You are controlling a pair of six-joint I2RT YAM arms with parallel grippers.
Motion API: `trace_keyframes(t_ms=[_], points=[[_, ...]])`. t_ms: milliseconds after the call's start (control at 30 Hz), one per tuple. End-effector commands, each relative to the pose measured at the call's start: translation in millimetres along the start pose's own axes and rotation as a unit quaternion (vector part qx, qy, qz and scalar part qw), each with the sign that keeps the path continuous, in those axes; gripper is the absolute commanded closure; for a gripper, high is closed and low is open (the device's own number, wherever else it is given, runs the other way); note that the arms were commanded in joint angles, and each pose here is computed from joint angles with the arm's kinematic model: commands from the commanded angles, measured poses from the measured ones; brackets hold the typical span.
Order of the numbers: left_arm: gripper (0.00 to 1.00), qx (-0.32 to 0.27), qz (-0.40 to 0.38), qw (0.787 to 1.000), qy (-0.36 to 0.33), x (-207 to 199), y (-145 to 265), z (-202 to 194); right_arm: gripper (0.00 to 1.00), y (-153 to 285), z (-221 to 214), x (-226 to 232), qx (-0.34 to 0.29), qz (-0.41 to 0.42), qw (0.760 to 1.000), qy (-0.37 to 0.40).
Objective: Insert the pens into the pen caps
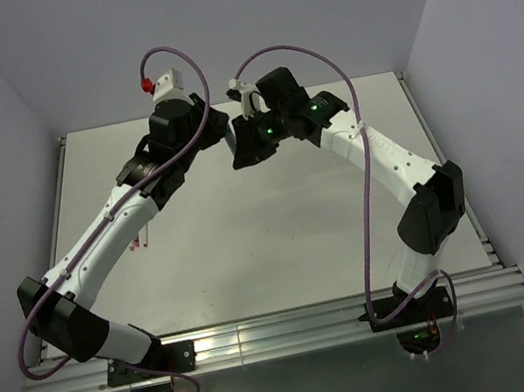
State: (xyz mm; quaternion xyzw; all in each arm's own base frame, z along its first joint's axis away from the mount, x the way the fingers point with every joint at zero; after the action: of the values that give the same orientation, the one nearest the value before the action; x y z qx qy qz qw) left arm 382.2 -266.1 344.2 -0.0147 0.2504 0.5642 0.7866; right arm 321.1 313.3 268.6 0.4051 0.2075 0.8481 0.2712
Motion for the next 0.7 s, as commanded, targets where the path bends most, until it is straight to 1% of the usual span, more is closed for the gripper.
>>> trace_keyframes(t_ms=[0,67,167,200,267,333,367,400,433,533,600,633,667], points=[[1.0,0.006,0.0,1.0,-0.003,-3,14,-8,1.0,16,47,21,-0.079,0.011,0.996,0.031],[1.0,0.009,0.003,1.0,0.003,-2,13,-11,1.0,22,55,27,-0.092,0.014,0.995,0.031],[0.99,0.023,-0.013,0.999,0.019,-9,15,-17,1.0,35,70,40,-0.117,0.024,0.992,0.04],[0.98,0.028,-0.022,0.999,0.026,-12,16,-18,1.0,39,74,45,-0.124,0.026,0.991,0.044],[0.92,0.03,-0.033,0.999,0.027,-17,18,-16,1.0,48,86,53,-0.143,0.031,0.988,0.058],[0.83,0.029,-0.048,0.998,0.016,-22,21,-13,1.0,52,92,56,-0.152,0.03,0.985,0.07],[0.8,0.025,-0.053,0.998,0.012,-24,25,-9,1.0,56,95,59,-0.158,0.032,0.984,0.076],[0.73,0.012,-0.059,0.998,-0.003,-26,27,0,1.0,59,96,58,-0.16,0.032,0.983,0.08],[0.68,0.004,-0.064,0.998,-0.008,-27,29,6,1.0,61,96,59,-0.162,0.033,0.983,0.084],[0.51,-0.033,-0.09,0.995,-0.011,-30,40,40,1.0,65,89,61,-0.159,0.04,0.982,0.093],[0.42,-0.065,-0.106,0.992,-0.01,-31,51,65,1.0,70,87,68,-0.158,0.058,0.98,0.105],[0.35,-0.073,-0.113,0.991,-0.01,-31,54,72,1.0,71,85,68,-0.157,0.061,0.98,0.107],[0.32,-0.084,-0.135,0.987,-0.012,-32,62,84,1.0,72,83,70,-0.155,0.066,0.98,0.109]])
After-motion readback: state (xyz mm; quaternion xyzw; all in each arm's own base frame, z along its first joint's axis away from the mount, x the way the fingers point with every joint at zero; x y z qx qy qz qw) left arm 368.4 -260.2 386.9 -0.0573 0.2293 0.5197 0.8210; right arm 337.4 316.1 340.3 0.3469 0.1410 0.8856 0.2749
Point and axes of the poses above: each gripper's point midway between its finger pads, its own y axis back along the fingers, its own x axis along the line the jaws close on, z = x × y, the point moved 1 cm from there along y, back along the fingers, and after that the axes turned 11 degrees about -y, right-handed, at the moved point
